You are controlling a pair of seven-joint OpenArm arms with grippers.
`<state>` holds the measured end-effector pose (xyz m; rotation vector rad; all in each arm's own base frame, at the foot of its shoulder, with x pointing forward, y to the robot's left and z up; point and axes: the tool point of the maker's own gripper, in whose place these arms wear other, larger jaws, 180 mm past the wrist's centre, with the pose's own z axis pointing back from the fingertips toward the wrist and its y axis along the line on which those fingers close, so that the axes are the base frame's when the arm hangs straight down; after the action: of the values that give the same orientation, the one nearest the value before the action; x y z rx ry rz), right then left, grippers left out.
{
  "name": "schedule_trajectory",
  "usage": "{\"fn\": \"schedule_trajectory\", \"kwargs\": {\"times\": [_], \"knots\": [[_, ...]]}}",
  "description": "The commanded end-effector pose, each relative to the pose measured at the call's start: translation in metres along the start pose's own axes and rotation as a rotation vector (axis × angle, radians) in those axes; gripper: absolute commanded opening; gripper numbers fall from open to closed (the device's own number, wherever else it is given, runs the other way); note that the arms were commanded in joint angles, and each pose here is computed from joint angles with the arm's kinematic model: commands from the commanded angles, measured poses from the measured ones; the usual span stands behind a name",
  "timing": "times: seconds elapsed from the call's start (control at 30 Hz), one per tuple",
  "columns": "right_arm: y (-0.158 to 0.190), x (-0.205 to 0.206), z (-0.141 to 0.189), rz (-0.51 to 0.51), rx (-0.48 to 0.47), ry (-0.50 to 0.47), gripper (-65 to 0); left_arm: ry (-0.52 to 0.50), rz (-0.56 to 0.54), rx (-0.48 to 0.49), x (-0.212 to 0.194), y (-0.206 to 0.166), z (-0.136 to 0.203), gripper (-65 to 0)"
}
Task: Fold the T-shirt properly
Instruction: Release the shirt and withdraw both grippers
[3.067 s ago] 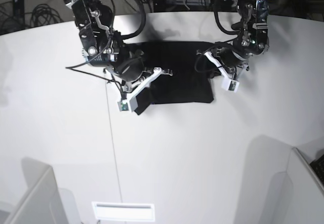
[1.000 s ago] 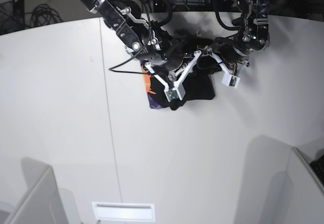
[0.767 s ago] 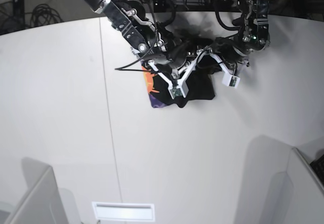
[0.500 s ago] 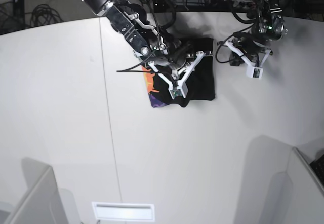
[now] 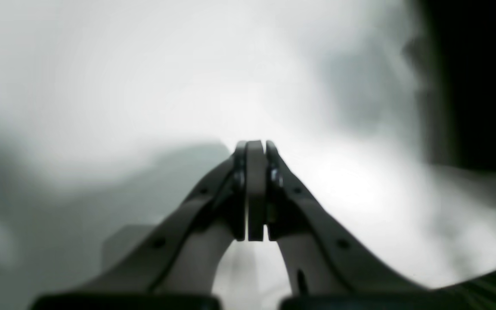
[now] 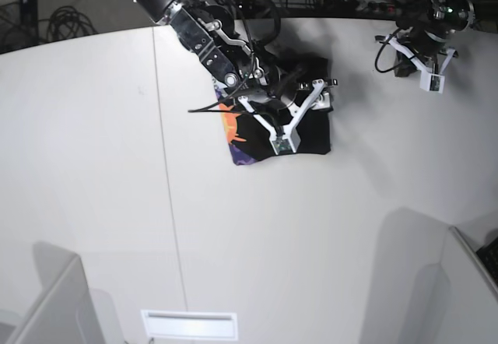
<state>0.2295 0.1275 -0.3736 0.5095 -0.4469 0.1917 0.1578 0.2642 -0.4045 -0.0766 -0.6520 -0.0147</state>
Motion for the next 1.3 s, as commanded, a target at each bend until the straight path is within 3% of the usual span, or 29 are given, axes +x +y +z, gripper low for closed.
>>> {"fn": "schedule_trajectory", "kwargs": {"times": [0.0, 0.17, 0.4, 0.73, 0.8, 0.97, 1.1, 1.17, 1.27], "knots": [[0.009, 0.017, 0.004, 0.012, 0.024, -0.051, -18.3, -0.03, -0.008, 0.004, 0.007, 0.004, 0.007, -65.0], [0.019, 0.018, -0.005, 0.02, 0.031, -0.031, -18.2, -0.034, 0.003, 0.04, 0.006, 0.017, 0.014, -65.0], [0.04, 0.003, -0.023, 0.162, 0.03, 0.027, -18.2, -0.018, 0.007, 0.041, -0.001, 0.018, 0.015, -65.0], [0.079, 0.014, -0.018, 0.355, 0.077, -0.014, -18.2, -0.018, 0.012, 0.04, -0.002, 0.017, 0.014, -65.0], [0.083, 0.02, -0.017, 0.357, 0.093, -0.04, -18.2, -0.02, 0.012, 0.04, -0.001, 0.017, 0.014, -65.0], [0.115, 0.039, -0.004, 0.376, 0.251, -0.105, -18.3, -0.02, 0.013, 0.04, -0.001, 0.018, 0.014, -65.0], [0.115, 0.055, 0.015, 0.395, 0.259, -0.177, -18.5, -0.017, 0.01, 0.036, -0.002, 0.016, 0.013, -65.0], [0.096, 0.062, 0.02, 0.402, 0.208, -0.212, -22.4, -0.022, 0.006, 0.031, 0.0, 0.013, 0.014, -65.0], [0.052, 0.071, 0.027, 0.346, 0.113, -0.253, -41.7, -0.034, 0.027, 0.019, 0.0, 0.004, 0.012, -65.0]]}}
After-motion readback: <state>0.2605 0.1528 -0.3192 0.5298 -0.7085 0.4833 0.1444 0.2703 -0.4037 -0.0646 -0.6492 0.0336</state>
